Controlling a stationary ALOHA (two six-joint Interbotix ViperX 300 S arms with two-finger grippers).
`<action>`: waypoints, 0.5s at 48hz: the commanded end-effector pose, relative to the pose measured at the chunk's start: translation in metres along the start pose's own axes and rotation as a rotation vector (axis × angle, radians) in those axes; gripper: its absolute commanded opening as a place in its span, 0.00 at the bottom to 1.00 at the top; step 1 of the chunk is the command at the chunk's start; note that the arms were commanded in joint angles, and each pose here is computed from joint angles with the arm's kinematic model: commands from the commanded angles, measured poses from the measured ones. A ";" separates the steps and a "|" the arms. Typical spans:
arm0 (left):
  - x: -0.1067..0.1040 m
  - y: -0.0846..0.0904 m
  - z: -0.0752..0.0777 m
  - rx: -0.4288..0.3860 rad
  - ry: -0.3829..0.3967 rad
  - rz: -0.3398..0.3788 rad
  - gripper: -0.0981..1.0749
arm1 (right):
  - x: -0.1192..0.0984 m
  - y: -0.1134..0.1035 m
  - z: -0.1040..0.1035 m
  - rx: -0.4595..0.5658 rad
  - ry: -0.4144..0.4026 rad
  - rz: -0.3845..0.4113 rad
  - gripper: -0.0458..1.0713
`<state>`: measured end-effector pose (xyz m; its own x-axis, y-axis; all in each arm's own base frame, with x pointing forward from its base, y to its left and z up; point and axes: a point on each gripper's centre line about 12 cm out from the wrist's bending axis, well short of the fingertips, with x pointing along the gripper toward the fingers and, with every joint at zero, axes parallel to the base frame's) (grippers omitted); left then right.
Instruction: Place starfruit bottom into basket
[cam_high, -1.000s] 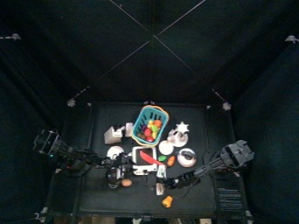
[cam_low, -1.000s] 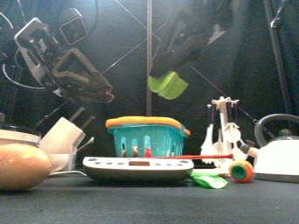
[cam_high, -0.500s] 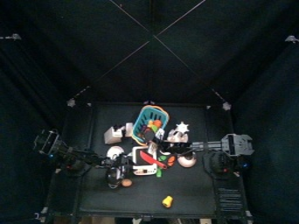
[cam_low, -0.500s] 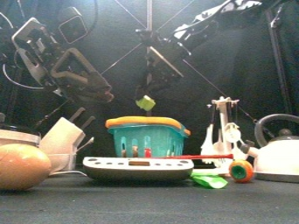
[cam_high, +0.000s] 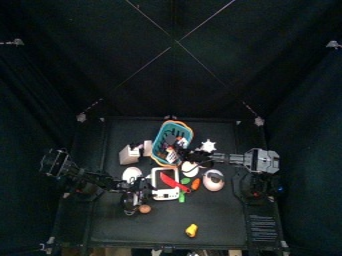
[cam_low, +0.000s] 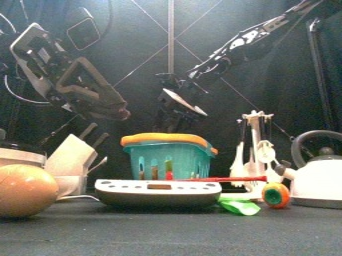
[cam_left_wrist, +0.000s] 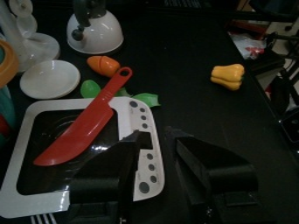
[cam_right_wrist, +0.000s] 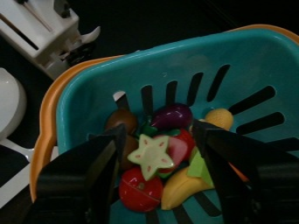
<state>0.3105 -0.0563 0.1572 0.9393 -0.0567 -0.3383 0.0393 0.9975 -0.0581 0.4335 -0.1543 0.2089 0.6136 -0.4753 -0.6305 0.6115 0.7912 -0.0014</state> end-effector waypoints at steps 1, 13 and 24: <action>0.003 -0.001 0.009 -0.005 -0.027 -0.002 0.70 | -0.008 -0.002 0.016 0.017 -0.043 0.008 0.92; 0.003 -0.001 0.008 -0.007 -0.026 -0.001 0.70 | -0.023 0.000 0.015 0.011 -0.047 0.012 0.94; 0.003 -0.001 0.009 -0.008 -0.029 -0.001 0.70 | -0.037 0.008 0.011 -0.004 -0.053 0.035 0.93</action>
<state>0.3105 -0.0562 0.1574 0.9398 -0.0556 -0.3371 0.0373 0.9975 -0.0604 0.4239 -0.1371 0.2193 0.6291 -0.4623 -0.6249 0.5924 0.8057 0.0003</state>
